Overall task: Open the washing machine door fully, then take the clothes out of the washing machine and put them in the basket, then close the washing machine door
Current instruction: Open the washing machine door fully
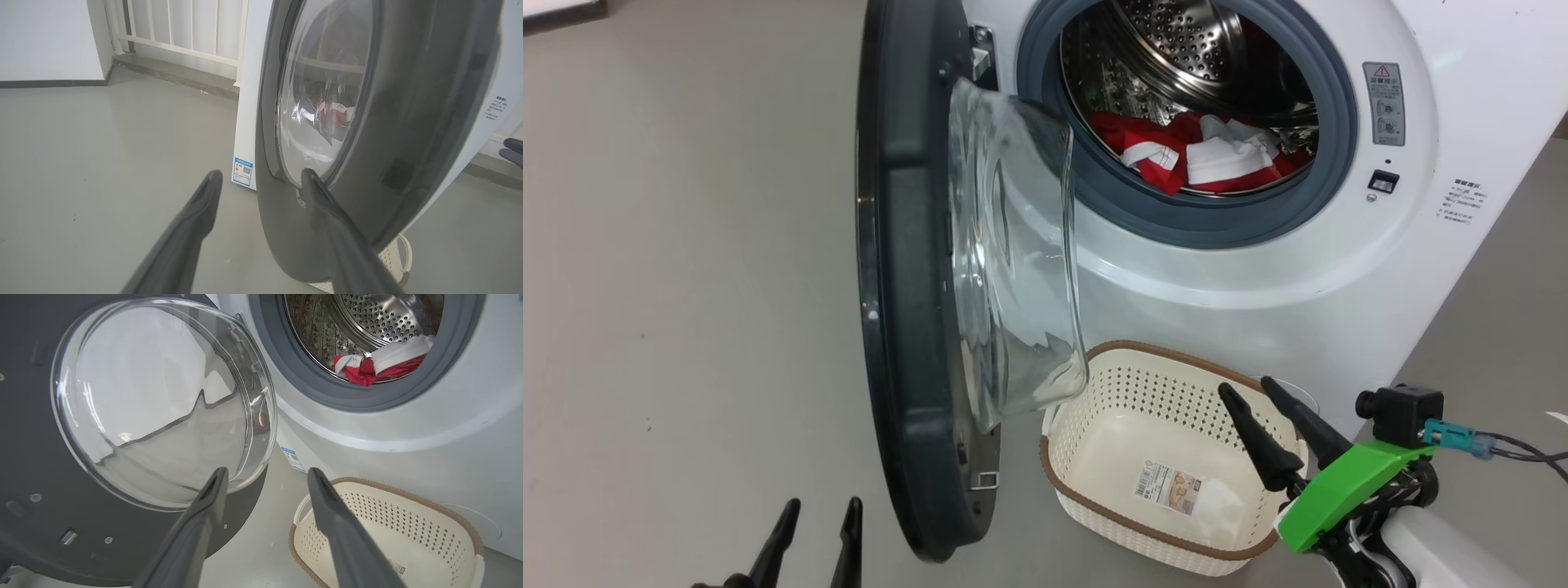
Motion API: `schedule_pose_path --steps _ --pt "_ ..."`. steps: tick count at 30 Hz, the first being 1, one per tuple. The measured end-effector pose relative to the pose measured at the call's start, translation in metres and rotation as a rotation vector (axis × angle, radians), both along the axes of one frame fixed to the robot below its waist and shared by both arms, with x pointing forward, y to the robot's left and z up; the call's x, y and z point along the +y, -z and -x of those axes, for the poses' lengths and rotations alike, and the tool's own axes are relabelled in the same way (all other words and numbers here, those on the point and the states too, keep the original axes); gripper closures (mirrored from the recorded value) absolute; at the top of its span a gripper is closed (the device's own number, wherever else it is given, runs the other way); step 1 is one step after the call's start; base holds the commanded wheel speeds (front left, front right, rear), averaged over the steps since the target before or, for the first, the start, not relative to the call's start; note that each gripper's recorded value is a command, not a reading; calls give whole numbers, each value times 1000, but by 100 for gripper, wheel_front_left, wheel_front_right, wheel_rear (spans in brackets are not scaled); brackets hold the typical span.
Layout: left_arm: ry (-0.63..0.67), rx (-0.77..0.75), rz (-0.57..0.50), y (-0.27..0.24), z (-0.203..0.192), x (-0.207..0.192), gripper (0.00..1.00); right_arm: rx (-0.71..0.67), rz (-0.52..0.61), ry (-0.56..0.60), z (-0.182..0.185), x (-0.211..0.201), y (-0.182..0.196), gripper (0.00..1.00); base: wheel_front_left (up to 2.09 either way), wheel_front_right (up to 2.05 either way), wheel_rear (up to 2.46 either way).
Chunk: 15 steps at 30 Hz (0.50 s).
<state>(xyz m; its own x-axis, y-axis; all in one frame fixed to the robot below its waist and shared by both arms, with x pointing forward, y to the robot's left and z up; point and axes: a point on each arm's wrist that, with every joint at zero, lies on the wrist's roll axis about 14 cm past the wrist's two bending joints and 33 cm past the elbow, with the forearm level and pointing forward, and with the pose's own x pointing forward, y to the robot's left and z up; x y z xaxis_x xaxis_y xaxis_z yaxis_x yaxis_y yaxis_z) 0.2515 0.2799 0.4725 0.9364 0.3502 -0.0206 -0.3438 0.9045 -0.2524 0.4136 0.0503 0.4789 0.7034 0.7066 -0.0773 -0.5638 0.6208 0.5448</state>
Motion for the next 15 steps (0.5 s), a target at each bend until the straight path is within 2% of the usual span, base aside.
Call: schedule_pose_path --steps 9,15 --pt "-6 4 0 1 2 1 0 -202 72 52 2 -7 -17 0 0 0 0" --pt "-8 6 0 1 3 1 0 -238 126 67 12 -10 -9 0 0 0 0"
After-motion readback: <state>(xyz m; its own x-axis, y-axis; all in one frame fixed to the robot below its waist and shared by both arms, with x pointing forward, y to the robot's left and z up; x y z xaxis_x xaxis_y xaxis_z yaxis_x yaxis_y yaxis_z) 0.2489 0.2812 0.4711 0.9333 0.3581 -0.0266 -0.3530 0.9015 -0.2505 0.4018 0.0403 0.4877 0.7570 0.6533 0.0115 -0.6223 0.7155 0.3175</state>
